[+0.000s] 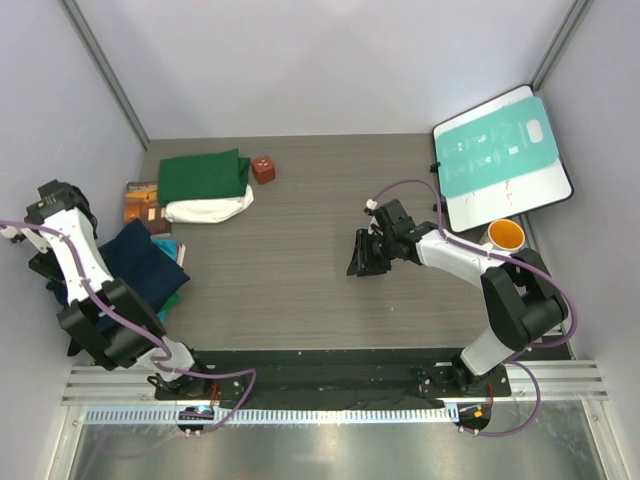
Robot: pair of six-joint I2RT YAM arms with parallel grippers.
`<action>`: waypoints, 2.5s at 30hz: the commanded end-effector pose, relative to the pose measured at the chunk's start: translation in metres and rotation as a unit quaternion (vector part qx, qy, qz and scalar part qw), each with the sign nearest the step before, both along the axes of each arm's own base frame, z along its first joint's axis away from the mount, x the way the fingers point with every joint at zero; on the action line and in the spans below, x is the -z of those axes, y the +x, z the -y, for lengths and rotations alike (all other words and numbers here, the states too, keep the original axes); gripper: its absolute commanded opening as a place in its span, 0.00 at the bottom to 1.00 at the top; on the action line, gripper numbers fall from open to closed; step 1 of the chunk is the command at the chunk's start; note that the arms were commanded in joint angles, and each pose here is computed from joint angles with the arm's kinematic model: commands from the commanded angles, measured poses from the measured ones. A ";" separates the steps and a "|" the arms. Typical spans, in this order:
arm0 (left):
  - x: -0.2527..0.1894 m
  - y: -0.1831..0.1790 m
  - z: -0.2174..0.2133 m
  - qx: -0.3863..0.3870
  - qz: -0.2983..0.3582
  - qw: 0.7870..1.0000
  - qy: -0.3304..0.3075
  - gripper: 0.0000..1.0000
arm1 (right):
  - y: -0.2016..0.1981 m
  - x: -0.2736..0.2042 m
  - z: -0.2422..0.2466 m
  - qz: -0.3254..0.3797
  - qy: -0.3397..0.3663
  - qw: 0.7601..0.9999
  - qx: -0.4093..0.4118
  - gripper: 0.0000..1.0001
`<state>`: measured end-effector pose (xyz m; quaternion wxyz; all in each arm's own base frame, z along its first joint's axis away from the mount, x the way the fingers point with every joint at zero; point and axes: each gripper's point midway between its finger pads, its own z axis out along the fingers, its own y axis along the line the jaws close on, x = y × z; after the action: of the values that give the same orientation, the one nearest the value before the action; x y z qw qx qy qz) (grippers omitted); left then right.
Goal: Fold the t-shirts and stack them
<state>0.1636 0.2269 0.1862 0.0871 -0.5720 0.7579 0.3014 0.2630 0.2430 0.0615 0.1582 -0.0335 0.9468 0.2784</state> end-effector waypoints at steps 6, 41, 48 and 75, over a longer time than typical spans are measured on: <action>-0.068 0.022 0.028 0.044 0.208 0.976 0.052 0.57 | -0.003 -0.005 -0.008 -0.008 0.029 1.000 -0.005 0.38; 0.024 0.185 0.082 0.204 0.145 0.968 -0.020 0.54 | -0.018 0.006 0.001 -0.021 0.034 0.999 0.024 0.36; -0.042 0.244 0.164 0.348 0.172 0.920 -0.049 0.56 | -0.012 0.001 -0.005 -0.009 0.053 0.998 0.035 0.36; 0.072 0.148 0.437 0.630 0.169 0.726 -0.217 0.58 | -0.001 0.002 0.009 -0.007 -0.015 0.999 0.035 0.36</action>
<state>0.2915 -0.1904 0.0785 0.1891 -0.0065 0.9813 -0.0362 0.2494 0.2342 0.0453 0.1382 0.0010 0.9537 0.2670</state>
